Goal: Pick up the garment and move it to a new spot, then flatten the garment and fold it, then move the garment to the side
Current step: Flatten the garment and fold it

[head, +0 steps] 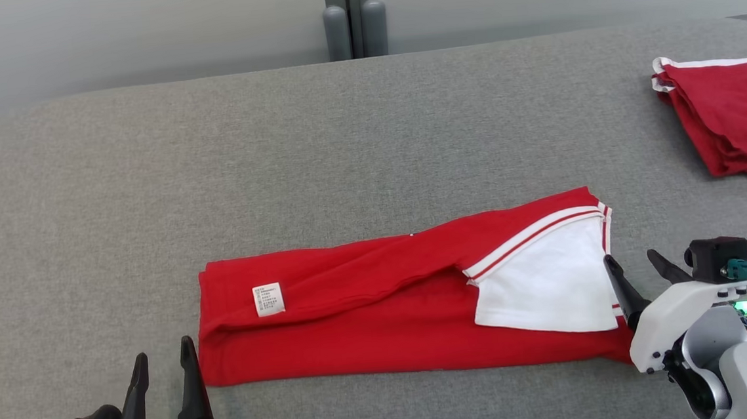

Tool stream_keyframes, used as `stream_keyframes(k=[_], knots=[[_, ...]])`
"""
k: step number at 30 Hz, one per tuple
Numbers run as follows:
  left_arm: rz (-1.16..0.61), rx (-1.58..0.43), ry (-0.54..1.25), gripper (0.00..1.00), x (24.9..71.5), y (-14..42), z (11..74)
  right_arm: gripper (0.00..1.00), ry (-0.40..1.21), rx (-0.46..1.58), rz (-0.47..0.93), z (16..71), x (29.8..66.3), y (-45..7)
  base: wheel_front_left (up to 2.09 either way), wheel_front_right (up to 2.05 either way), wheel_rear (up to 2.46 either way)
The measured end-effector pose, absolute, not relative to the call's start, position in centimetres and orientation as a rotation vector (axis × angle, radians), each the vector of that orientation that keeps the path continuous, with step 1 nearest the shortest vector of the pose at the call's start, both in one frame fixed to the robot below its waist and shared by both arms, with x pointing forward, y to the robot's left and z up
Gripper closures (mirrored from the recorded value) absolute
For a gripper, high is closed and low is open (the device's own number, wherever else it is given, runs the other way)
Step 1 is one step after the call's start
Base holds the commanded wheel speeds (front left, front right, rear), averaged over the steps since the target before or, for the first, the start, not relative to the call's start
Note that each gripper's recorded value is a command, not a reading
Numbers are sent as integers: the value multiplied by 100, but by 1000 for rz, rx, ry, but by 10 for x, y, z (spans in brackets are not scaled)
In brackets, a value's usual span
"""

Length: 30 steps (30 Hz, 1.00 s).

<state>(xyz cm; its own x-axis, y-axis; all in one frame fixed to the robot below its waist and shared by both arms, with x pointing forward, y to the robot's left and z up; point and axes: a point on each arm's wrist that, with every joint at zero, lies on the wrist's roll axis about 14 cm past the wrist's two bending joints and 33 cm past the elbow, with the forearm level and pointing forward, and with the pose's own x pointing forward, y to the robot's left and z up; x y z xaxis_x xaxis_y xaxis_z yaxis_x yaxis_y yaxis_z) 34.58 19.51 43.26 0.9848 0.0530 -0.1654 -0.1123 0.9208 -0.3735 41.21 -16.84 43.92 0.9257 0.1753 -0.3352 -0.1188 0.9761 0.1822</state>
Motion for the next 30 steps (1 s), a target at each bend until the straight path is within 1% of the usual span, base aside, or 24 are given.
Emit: stream_keyframes(k=[5, 11, 12, 13, 14, 15, 19, 22, 24, 30], knots=[[118, -404, 161, 0, 338, 201, 428, 0, 465, 134, 180, 418, 421, -160, 0, 0, 0], [164, -401, 166, 0, 329, 213, 423, 0, 615, 133, 240, 389, 418, -139, 0, 0, 0], [179, -400, 167, 0, 327, 217, 422, 56, 639, 135, 274, 386, 417, -127, 0, 0, 0], [174, -401, 164, 0, 329, 216, 423, 80, 639, 135, 278, 386, 417, -126, 0, 0, 0], [169, -400, 160, 0, 330, 215, 424, 92, 638, 135, 283, 387, 418, -124, 0, 0, 0], [164, -400, 157, 0, 332, 213, 425, 100, 633, 136, 285, 388, 418, -123, 0, 0, 0], [129, -399, 142, 0, 341, 205, 430, 100, 588, 151, 278, 397, 424, -122, 0, 0, 0], [97, -400, 134, 0, 347, 197, 433, 100, 547, 148, 253, 408, 430, -133, 0, 0, 0], [70, -402, 123, 0, 353, 189, 437, 100, 519, 141, 224, 416, 433, -148, 0, 0, 0], [-6, -405, 114, 0, 365, 166, 443, 100, 444, 94, 90, 442, 432, -216, 0, 0, 0]])
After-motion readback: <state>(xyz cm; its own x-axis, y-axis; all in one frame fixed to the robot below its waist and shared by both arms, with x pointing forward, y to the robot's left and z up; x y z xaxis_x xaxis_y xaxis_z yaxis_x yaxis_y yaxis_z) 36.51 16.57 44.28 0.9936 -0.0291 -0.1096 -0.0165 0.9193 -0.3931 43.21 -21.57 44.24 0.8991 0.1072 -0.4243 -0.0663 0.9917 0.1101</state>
